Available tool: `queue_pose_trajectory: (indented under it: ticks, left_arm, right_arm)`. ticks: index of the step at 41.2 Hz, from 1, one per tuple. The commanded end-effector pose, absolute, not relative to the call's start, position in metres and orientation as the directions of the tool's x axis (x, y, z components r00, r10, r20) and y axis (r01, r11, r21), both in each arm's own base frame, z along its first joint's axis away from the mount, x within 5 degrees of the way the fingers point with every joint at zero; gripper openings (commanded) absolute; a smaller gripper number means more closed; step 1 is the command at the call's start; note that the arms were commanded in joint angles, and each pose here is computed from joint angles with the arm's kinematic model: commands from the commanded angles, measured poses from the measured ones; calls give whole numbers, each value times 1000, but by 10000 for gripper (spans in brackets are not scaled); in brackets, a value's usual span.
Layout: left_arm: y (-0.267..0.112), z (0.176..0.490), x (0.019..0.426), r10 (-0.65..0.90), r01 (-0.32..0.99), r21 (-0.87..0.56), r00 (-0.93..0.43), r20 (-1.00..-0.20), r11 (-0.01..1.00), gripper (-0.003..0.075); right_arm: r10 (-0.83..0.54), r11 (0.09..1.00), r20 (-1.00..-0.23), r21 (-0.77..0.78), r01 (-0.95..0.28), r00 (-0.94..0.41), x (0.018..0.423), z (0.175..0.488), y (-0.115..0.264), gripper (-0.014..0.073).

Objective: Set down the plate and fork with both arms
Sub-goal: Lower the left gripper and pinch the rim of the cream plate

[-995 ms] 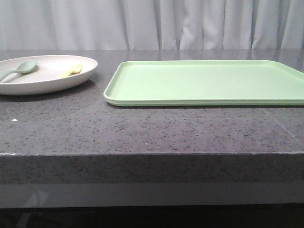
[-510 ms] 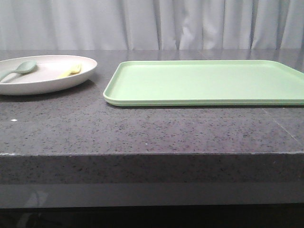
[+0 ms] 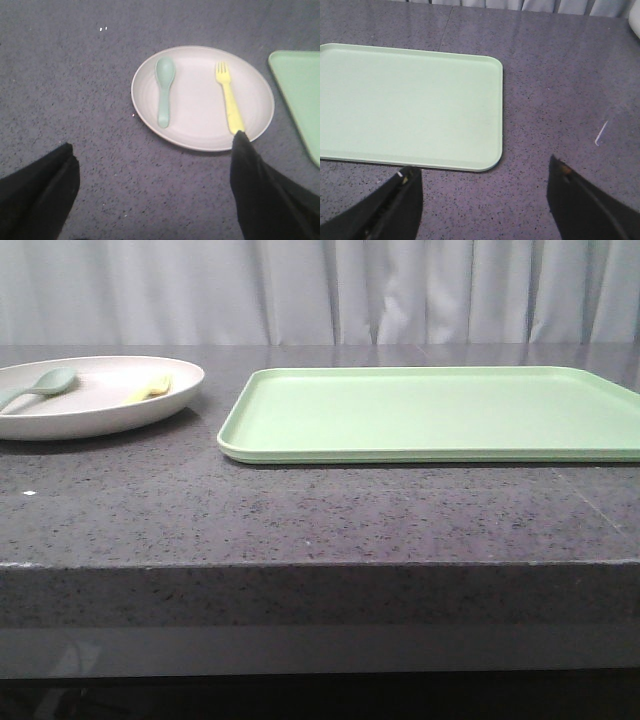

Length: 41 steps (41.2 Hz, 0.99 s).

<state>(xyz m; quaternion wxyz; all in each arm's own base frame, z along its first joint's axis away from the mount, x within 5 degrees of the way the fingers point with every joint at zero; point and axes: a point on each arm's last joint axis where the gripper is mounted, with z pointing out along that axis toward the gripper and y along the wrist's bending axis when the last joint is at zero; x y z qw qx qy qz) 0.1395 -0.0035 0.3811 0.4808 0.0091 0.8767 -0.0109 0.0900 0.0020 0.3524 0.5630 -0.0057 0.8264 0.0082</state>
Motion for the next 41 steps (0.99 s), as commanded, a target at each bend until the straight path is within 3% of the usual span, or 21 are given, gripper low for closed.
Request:
queue_pose_trajectory:
  ticks: [1, 11, 18, 26, 41]
  left_arm:
    - [-2, 389, 161, 35, 24, 26, -533, -845, 999, 596]
    - [17, 371, 220, -19, -54, 24, -674, -738, 998, 596]
    - [34, 360, 259, -115, 19, -183, -710, -695, 983, 596]
    - [61, 341, 299, -305, -34, -399, -705, -640, 916, 596]
    - [69, 300, 353, -400, -10, -574, -726, -559, 819, 589]
  right_arm:
    - [-3, 1000, -961, -1, -10, -278, 93, 368, 1, 542]
    - [-3, 1000, -961, -1, -10, -278, 93, 368, 1, 542]
    - [-3, 1000, -961, -1, -10, -278, 93, 368, 1, 542]
    - [-3, 1000, -961, -1, -10, -278, 93, 368, 1, 542]
    - [-3, 1000, -961, -1, -10, -278, 93, 368, 1, 542]
